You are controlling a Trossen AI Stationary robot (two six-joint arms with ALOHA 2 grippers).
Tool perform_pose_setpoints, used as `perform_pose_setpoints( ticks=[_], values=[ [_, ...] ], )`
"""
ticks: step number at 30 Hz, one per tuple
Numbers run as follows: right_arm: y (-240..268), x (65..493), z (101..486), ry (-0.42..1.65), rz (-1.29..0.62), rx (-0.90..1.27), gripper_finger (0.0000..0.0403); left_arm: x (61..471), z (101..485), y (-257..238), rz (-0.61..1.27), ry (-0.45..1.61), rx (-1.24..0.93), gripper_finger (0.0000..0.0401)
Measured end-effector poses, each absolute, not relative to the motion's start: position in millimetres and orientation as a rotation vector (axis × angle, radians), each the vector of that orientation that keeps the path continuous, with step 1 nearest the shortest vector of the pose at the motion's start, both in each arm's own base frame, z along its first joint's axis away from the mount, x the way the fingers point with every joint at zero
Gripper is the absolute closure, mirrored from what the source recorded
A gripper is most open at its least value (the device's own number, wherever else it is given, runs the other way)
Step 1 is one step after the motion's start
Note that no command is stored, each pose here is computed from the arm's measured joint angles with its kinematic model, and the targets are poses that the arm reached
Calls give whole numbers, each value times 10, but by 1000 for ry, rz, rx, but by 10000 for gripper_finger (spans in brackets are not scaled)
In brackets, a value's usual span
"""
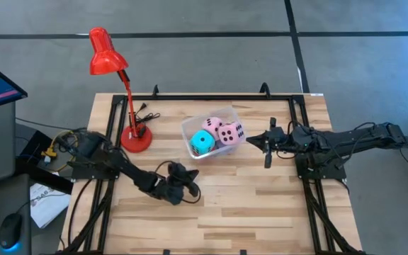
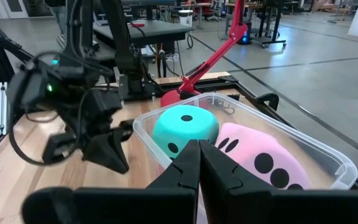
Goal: Pick & Place Dice
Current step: Adjust the transparent bin
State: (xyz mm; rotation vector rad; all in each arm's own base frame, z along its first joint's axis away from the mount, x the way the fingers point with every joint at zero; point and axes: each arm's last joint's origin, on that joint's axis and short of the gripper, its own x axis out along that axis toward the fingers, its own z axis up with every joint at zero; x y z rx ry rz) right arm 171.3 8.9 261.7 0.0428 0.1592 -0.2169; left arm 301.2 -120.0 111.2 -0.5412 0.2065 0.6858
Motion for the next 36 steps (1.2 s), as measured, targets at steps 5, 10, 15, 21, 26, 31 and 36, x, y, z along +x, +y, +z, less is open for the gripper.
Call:
perform_pose_setpoints(
  ticks=[5, 10, 15, 21, 26, 31, 36],
  values=[
    [88, 1713, 2617, 159, -218, 42, 403, 3054, 982, -1207, 727, 140, -541, 398],
    [87, 1714, 2624, 153, -219, 35, 403, 3103, 1031, -1171, 747, 98, -491, 400],
    [87, 1713, 2623, 154, -219, 35, 403, 3257, 1125, -1086, 736, 111, -463, 401],
    [87, 1714, 2623, 154, -219, 36, 403, 3313, 1151, -968, 789, 107, -400, 401],
    [87, 1714, 2623, 154, -219, 35, 403, 3332, 1149, -885, 822, 102, -395, 401],
    [87, 1714, 2623, 154, -219, 36, 403, 3337, 1123, -780, 873, 119, -361, 401],
    [87, 1713, 2623, 154, -220, 35, 403, 3339, 1108, -711, 905, 128, -343, 401]
  ],
)
